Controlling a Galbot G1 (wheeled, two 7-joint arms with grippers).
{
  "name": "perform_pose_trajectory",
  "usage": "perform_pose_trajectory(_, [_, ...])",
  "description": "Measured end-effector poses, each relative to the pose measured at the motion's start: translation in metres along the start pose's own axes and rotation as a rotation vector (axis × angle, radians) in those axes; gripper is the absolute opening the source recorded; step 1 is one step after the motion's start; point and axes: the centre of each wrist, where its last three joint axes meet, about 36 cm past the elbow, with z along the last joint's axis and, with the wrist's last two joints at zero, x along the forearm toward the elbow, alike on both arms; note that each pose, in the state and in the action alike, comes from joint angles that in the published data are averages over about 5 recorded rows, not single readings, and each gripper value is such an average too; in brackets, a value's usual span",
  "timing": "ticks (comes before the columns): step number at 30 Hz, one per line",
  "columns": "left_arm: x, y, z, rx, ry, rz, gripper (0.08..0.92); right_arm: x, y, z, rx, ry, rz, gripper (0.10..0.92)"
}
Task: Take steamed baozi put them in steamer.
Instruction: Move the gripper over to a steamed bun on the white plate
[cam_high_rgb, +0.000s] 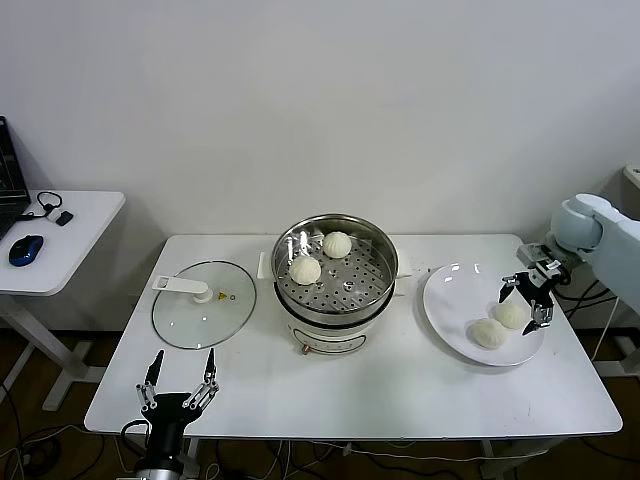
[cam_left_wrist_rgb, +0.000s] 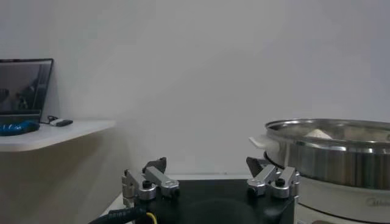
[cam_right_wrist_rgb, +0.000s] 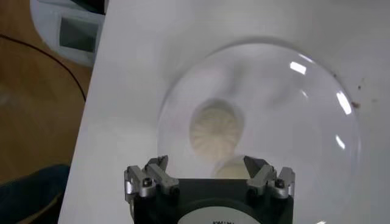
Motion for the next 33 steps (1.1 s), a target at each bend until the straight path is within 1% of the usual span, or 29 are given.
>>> perform_pose_trajectory(14, [0.000,0.004,0.004,0.002,0.010,-0.009,0.823,-0.043,-0.017,-0.014,-0.066,-0.023,-0.021,0.823])
perform_pose_trajectory(33, [-0.001,0.005,0.006,0.009,0.014,-0.012,0.823,-0.064,-0.027,-0.021,-0.076,-0.017,-0.031,0.823])
